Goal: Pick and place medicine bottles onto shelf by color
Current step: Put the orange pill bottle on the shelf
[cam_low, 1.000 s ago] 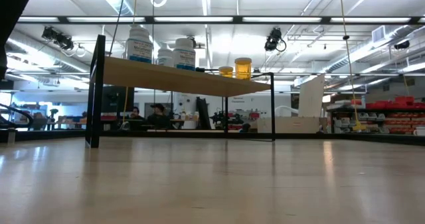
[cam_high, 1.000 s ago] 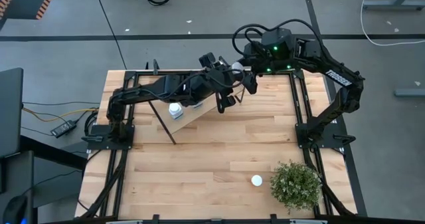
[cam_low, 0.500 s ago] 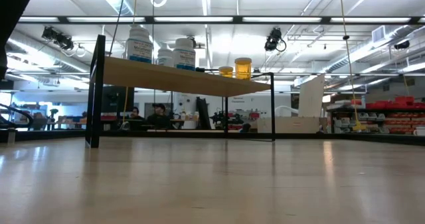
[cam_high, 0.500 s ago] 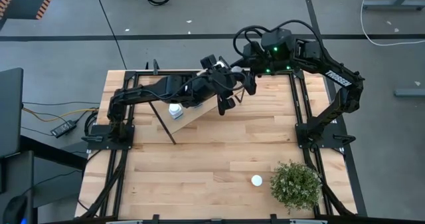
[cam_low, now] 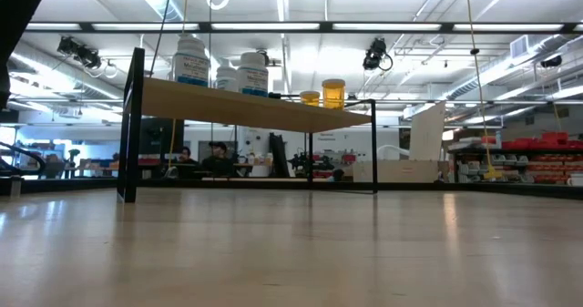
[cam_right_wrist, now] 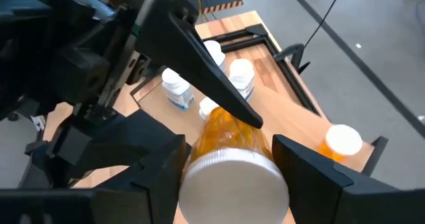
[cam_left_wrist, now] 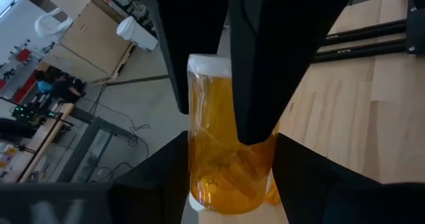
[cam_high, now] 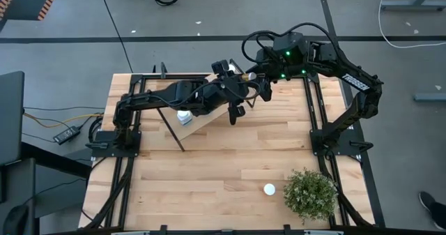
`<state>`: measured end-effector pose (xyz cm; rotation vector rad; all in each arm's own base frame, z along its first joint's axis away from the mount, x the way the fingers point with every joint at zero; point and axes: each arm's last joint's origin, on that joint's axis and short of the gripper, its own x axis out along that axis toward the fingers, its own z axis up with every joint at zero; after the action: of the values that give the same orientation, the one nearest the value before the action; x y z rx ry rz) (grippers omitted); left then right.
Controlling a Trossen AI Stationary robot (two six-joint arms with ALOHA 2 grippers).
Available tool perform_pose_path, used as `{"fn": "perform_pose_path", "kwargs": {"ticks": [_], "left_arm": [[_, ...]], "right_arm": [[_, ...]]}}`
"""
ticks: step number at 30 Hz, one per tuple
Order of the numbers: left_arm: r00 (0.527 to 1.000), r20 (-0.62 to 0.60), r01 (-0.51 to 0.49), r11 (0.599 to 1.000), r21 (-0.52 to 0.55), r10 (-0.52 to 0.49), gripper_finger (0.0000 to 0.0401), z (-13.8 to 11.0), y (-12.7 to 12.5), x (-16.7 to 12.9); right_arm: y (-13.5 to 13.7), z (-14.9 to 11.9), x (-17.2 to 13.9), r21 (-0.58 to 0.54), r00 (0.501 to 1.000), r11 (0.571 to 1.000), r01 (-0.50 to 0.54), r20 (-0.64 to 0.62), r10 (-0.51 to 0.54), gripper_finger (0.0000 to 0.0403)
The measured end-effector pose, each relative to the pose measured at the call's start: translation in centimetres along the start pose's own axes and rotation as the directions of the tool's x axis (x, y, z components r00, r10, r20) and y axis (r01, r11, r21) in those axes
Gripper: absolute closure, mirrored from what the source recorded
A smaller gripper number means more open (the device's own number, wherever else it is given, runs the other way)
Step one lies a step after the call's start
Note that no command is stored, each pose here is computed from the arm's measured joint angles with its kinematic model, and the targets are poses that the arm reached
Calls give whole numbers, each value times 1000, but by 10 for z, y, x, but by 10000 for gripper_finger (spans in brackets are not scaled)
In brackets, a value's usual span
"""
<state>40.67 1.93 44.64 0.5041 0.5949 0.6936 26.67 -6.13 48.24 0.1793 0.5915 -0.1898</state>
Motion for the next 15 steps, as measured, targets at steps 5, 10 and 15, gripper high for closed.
{"fn": "perform_pose_path", "kwargs": {"ticks": [5,10,15], "left_arm": [[999,-6,-34,999,1,34,205,0,0,-1],[998,-11,-56,998,25,56,208,1,1,-1],[998,-16,-61,998,34,62,209,0,1,-1]], "right_arm": [[0,-2,1,32,1000,999,0,-23,0,173],[0,-2,0,39,1000,999,2,-25,-1,173],[0,-3,1,44,1000,999,2,-27,-1,174]]}}
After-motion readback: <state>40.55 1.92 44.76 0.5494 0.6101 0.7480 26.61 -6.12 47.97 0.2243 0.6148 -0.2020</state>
